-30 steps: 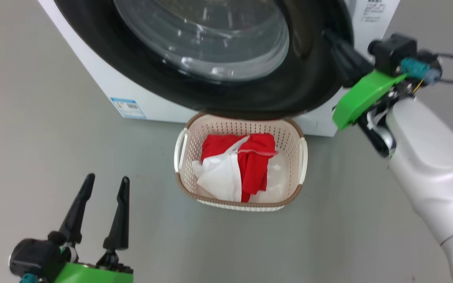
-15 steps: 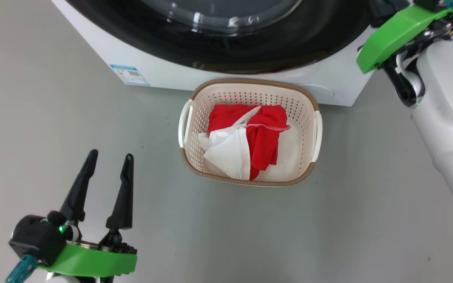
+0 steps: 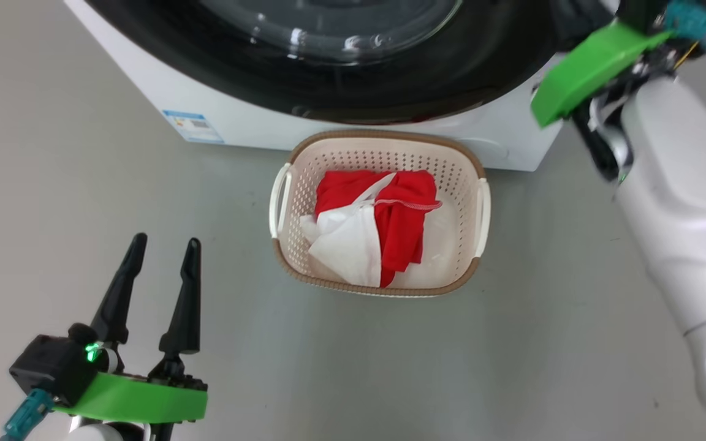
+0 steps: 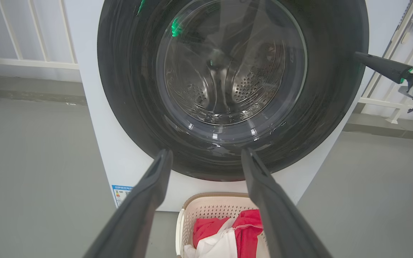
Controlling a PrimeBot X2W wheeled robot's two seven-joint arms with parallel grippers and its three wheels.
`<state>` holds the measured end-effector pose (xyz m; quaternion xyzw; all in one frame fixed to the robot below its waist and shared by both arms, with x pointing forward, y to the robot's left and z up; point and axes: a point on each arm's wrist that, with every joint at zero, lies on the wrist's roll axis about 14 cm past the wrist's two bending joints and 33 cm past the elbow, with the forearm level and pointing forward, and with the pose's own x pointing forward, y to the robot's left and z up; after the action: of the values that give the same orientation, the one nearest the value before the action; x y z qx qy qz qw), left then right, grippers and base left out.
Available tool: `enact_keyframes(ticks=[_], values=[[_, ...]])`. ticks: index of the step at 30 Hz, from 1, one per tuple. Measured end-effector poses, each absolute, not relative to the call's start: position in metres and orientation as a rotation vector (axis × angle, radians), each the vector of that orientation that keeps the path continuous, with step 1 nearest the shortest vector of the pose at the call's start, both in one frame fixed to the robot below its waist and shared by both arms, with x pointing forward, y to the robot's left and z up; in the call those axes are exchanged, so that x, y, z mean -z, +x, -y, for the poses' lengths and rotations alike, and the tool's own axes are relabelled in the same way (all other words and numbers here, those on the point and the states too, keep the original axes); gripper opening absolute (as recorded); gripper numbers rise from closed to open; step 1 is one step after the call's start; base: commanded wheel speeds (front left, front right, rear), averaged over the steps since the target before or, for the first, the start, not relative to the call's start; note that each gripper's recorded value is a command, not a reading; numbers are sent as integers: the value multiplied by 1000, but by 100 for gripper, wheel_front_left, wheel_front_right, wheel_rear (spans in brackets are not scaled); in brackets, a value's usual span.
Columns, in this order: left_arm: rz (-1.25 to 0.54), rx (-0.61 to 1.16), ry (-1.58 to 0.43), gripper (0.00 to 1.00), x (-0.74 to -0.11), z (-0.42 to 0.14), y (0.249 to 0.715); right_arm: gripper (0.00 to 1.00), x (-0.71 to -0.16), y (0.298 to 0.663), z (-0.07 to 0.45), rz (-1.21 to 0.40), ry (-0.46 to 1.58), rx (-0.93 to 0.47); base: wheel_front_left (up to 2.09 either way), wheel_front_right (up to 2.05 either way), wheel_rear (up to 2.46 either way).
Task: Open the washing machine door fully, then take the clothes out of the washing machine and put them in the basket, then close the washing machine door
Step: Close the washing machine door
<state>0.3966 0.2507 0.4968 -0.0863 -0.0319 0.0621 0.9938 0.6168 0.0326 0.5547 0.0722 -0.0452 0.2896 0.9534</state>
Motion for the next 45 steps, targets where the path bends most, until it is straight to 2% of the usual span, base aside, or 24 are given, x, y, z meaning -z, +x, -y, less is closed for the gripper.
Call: enact_keyframes(ticks=[1, 2, 3, 4, 6, 9, 16, 32, 40, 45], values=[[64, -122, -179, 100, -497, -250, 397, 9, -554, 612, -32, 91, 149, -590, 0, 0, 0], [63, -119, -182, 100, -497, -249, 397, 32, -552, 606, -31, 89, 153, -591, 0, 0, 0], [64, -119, -184, 100, -497, -250, 396, 47, -549, 601, -29, 85, 156, -592, 0, 0, 0], [70, -122, -188, 100, -499, -251, 396, 69, -547, 594, -29, 81, 159, -593, 0, 0, 0], [91, -132, -202, 100, -504, -254, 397, 99, -544, 582, -26, 77, 166, -595, 0, 0, 0], [110, -124, -212, 100, -509, -251, 399, 100, -542, 569, -14, 78, 180, -572, 0, 0, 0], [119, -64, -245, 100, -513, -230, 401, 100, -545, 541, 51, 104, 238, -409, 0, 0, 0], [146, 40, -256, 100, -527, -195, 382, 100, -546, 444, 131, 155, 180, -227, 0, 0, 0], [164, 82, -243, 100, -534, -183, 372, 100, -572, 402, 169, 254, 134, -152, 0, 0, 0], [168, 90, -238, 100, -536, -181, 364, 100, -563, 376, 188, 243, 135, -96, 0, 0, 0]])
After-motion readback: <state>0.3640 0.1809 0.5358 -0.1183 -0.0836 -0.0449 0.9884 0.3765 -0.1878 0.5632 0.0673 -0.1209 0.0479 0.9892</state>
